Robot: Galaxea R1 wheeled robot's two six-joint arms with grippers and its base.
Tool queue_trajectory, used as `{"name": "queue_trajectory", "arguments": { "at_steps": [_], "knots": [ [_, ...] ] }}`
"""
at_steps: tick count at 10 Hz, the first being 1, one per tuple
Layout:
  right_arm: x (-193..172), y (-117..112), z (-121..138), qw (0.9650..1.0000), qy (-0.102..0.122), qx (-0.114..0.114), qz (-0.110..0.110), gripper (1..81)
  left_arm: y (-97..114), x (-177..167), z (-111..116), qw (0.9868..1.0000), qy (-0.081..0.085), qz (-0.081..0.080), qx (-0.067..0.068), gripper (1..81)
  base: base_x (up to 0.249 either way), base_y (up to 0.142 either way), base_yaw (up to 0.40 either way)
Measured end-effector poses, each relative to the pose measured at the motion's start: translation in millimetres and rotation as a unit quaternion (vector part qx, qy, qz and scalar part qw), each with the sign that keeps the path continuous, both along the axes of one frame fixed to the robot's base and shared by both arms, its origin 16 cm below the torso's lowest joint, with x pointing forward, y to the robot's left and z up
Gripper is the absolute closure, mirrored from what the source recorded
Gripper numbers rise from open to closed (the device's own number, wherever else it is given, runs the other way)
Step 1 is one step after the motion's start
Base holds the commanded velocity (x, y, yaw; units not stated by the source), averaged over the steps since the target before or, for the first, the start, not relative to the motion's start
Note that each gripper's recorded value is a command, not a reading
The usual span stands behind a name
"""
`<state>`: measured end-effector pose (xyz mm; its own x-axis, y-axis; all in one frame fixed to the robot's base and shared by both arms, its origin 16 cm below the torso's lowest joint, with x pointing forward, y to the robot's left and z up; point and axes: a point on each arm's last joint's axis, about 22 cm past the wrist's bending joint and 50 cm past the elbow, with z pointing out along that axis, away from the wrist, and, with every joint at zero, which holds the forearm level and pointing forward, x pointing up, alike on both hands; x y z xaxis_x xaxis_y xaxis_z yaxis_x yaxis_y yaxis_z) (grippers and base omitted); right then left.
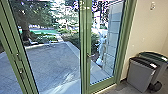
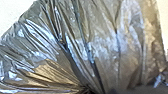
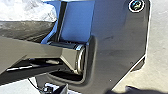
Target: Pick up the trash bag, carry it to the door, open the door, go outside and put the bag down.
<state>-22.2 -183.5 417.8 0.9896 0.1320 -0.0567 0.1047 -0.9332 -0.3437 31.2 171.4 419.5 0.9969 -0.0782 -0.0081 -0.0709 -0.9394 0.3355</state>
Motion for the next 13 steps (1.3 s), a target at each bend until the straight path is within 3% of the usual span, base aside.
{"name": "queue_trajectory", "arguments": {
  "at_steps": [10,13],
  "knots": [
    [1.6,4.3,0.3,1.0000,-0.002,0.003,0.002,1.0,-4.2,-0.6,0.3,1.0000,0.000,-0.001,-0.002,81.1,0.132,-0.089,0.000],
    [1.8,3.6,0.2,1.0000,-0.002,0.002,0.002,1.0,-4.7,-0.1,0.4,1.0000,-0.001,-0.001,-0.003,81.1,0.124,0.000,0.000]
  ]
}}
